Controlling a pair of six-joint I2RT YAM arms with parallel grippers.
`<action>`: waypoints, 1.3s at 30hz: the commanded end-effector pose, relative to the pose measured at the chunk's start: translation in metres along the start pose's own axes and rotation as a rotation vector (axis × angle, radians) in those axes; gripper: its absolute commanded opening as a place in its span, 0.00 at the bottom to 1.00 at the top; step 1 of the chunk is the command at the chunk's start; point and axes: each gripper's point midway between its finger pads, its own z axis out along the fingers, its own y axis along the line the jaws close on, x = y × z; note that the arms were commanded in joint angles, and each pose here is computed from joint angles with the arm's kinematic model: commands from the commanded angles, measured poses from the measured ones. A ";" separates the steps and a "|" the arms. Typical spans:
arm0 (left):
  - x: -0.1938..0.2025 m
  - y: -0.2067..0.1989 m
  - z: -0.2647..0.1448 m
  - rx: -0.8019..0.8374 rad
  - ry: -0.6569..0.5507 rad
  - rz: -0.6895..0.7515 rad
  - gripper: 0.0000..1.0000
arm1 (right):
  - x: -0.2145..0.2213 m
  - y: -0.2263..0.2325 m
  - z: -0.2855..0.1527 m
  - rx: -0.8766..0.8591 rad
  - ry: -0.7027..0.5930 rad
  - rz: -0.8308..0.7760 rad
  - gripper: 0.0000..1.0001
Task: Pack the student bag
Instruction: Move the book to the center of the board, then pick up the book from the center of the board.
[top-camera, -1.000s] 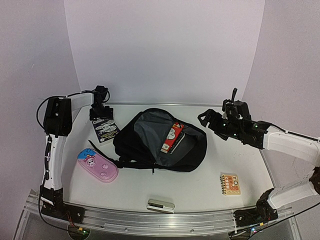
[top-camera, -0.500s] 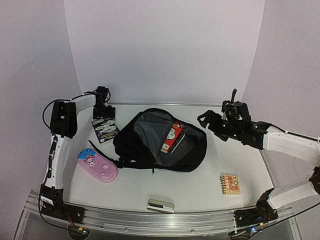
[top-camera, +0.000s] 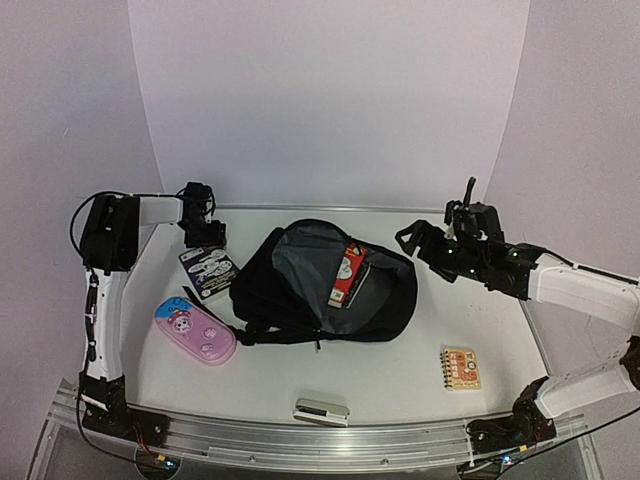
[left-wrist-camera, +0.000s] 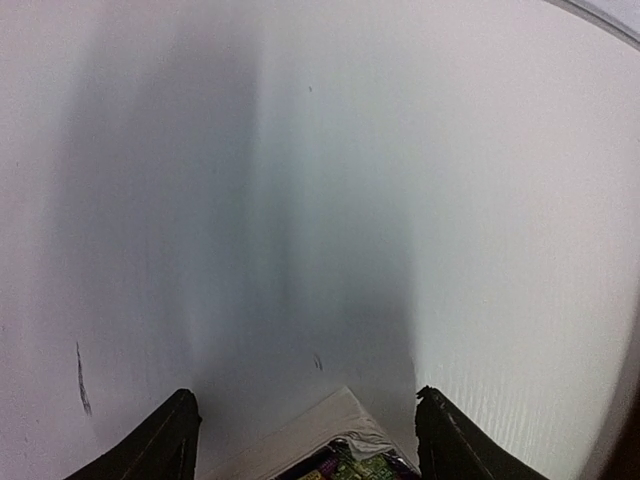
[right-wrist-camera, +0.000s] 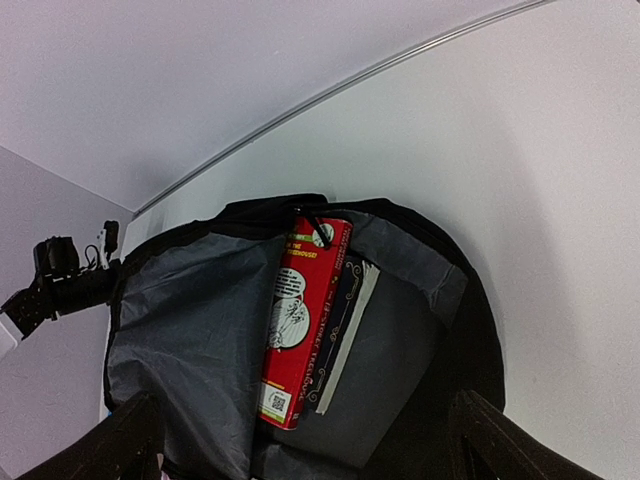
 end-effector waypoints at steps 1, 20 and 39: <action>0.053 -0.027 -0.011 0.064 0.109 0.030 0.71 | -0.003 0.012 -0.009 -0.047 -0.006 -0.027 0.94; 0.077 -0.096 -0.113 0.285 0.010 -0.042 0.74 | 0.094 0.173 -0.009 -0.325 0.162 -0.357 0.86; 0.149 -0.038 -0.148 0.166 0.073 -0.457 0.87 | 0.246 0.223 0.116 -0.387 0.456 -0.568 0.70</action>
